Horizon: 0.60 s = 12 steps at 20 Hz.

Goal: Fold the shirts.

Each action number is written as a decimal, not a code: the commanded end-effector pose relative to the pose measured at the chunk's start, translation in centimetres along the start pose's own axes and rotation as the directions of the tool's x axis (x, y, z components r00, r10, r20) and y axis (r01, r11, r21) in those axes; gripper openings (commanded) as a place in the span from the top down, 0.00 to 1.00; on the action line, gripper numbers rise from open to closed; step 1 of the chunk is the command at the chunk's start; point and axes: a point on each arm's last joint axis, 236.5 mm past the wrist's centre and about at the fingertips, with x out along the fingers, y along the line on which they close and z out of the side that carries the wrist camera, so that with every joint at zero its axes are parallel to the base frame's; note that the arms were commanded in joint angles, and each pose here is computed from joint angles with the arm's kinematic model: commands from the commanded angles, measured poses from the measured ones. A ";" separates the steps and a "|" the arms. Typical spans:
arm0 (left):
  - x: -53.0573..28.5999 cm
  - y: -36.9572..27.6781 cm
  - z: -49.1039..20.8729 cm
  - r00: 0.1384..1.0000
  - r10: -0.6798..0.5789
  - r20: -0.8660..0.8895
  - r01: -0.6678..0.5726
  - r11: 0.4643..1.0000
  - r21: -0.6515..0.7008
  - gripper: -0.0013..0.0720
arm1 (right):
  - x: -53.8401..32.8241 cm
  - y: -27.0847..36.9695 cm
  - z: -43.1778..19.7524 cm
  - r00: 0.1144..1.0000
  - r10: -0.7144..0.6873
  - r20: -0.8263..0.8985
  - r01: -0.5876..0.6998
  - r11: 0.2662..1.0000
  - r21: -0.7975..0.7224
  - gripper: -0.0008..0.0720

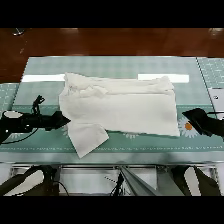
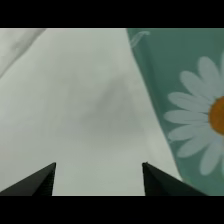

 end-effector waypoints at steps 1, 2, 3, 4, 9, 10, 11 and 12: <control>0.3 0.1 0.0 1.000 -0.001 -0.006 0.001 1.000 -0.006 0.96 | -0.8 -5.9 -1.4 0.967 -0.249 -0.060 0.250 0.968 0.002 0.14; 0.3 0.1 0.0 1.000 -0.001 -0.006 0.001 1.000 -0.006 0.96 | -1.3 -7.3 -2.2 0.946 -0.310 -0.092 0.310 0.951 -0.008 0.14; 0.3 0.1 0.0 1.000 -0.001 -0.006 0.001 1.000 -0.006 0.96 | -1.6 -8.3 -2.9 0.930 -0.348 -0.121 0.347 0.937 -0.026 0.14; 0.3 0.1 0.1 1.000 0.002 -0.001 -0.002 1.000 -0.001 0.96 | -1.7 -8.8 -3.5 0.917 -0.368 -0.156 0.367 0.930 -0.035 0.14; 0.3 0.1 0.1 1.000 0.001 -0.002 -0.001 1.000 0.005 0.96 | 0.7 -7.8 -6.1 0.905 -0.262 -0.336 0.269 0.963 -0.028 0.14; 0.3 0.1 0.0 1.000 0.000 -0.003 0.000 1.000 0.005 0.96 | 1.2 -7.3 -6.4 0.904 -0.229 -0.362 0.240 0.971 -0.018 0.14; 0.3 0.1 0.0 1.000 0.000 -0.003 0.000 1.000 0.005 0.96 | 1.7 -7.0 -6.8 0.900 -0.201 -0.387 0.216 0.976 -0.006 0.14; 0.3 0.1 0.0 1.000 0.001 -0.003 -0.001 1.000 0.006 0.96 | 2.2 -6.5 -7.0 0.897 -0.170 -0.409 0.188 0.982 0.004 0.14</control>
